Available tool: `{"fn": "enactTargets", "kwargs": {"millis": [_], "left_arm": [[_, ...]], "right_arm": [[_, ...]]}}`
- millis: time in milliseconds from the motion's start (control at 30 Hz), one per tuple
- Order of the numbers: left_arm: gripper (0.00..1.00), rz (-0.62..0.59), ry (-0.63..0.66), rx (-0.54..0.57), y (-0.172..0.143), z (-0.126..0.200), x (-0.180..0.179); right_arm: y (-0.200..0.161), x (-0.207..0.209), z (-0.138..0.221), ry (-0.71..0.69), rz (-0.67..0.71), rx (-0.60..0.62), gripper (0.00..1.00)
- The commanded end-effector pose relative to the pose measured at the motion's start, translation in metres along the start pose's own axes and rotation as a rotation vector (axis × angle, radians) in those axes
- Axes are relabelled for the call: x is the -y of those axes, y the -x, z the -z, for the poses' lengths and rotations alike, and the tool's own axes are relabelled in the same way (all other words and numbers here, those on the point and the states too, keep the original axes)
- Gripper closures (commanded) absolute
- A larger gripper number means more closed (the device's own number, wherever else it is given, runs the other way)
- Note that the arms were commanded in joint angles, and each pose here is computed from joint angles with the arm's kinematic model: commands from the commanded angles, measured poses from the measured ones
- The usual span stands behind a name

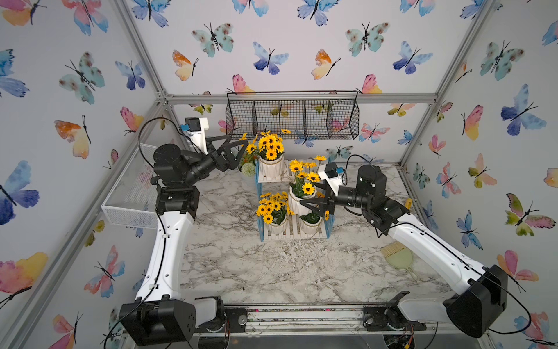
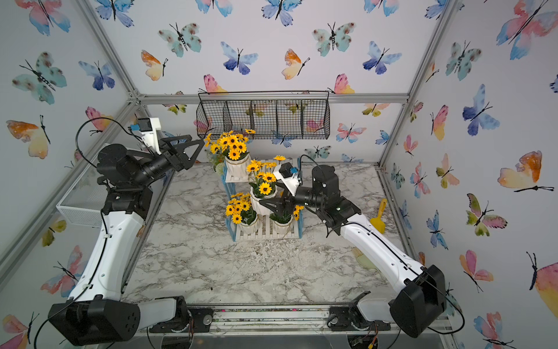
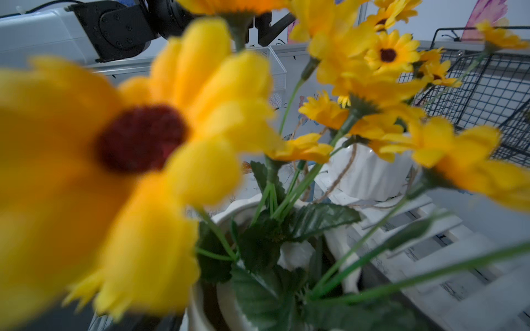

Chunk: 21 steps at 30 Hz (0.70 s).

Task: Take the sunflower pots off the shelves
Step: Place the sunflower pot at the center of the board.

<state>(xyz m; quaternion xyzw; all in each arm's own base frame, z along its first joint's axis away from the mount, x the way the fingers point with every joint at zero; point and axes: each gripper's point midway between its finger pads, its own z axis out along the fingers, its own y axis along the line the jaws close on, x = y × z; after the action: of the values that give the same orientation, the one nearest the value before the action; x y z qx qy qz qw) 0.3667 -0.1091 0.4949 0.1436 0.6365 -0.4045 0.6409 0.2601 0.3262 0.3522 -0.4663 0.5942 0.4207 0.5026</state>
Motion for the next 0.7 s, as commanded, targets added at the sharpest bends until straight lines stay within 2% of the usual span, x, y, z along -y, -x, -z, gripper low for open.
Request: {"fn": "enactTargets", "kwargs": {"millis": [0,667], "left_arm": [[0.02,-0.033,-0.012,0.024,0.008,0.009,0.011],[0.02,-0.011,0.0,0.02,0.004,0.015,0.013]], "right_arm": [[0.03,-0.015,0.008,-0.003,0.065,0.096,0.98],[-0.043,-0.064,-0.012,0.071,-0.001,0.075,0.98]]}}
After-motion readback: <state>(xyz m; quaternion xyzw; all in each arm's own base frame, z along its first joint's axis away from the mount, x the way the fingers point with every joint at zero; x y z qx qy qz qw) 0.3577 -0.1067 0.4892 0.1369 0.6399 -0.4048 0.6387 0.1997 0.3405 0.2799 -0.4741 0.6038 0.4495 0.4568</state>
